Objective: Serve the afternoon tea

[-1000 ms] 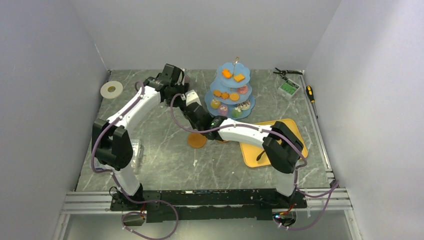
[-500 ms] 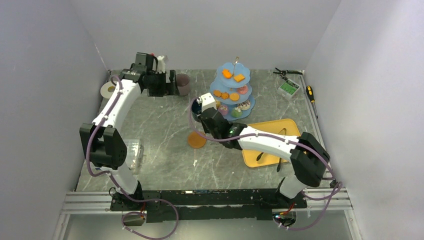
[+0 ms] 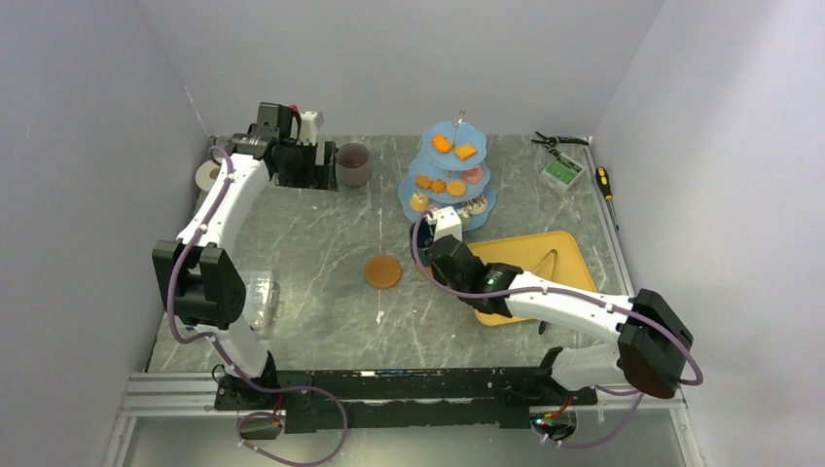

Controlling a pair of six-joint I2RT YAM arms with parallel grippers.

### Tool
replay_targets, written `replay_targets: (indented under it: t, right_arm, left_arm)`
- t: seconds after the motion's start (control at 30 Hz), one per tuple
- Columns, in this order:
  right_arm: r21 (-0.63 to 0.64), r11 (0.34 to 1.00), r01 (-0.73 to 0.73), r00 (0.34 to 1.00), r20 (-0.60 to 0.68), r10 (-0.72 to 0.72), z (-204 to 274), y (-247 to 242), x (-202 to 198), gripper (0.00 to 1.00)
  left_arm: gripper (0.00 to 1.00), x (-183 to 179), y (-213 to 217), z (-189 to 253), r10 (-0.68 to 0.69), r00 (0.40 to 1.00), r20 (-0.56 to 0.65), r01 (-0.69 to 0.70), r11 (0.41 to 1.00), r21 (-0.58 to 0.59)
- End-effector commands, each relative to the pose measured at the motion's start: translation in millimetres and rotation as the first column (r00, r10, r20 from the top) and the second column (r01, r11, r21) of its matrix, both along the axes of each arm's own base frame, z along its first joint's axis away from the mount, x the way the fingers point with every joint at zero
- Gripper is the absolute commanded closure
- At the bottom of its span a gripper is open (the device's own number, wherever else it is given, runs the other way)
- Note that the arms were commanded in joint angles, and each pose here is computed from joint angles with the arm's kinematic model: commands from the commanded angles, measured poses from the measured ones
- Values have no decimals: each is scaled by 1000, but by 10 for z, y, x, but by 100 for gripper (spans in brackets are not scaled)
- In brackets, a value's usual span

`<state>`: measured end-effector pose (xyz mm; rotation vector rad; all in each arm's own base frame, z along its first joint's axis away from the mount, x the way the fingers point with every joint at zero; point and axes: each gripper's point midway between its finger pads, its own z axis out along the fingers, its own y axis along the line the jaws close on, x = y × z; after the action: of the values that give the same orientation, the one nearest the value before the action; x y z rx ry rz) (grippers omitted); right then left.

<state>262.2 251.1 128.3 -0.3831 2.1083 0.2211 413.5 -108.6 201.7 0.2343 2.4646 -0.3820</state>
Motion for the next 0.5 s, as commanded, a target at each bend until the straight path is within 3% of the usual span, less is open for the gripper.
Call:
replay_targets:
  t: [0.0, 0.13, 0.47]
  right_arm:
    - [105, 992, 65, 997, 35, -69, 164, -72, 72, 100]
    - [103, 992, 70, 997, 24, -73, 69, -99, 98, 100]
    - [78, 995, 69, 998, -17, -68, -203, -39, 140, 100]
  left_arm:
    - [7, 7, 51, 55, -12, 1000, 0, 12, 1000, 9]
    - [7, -22, 52, -42, -16, 998, -62, 17, 1000, 8]
    - [7, -1, 56, 4, -21, 999, -37, 21, 1000, 5]
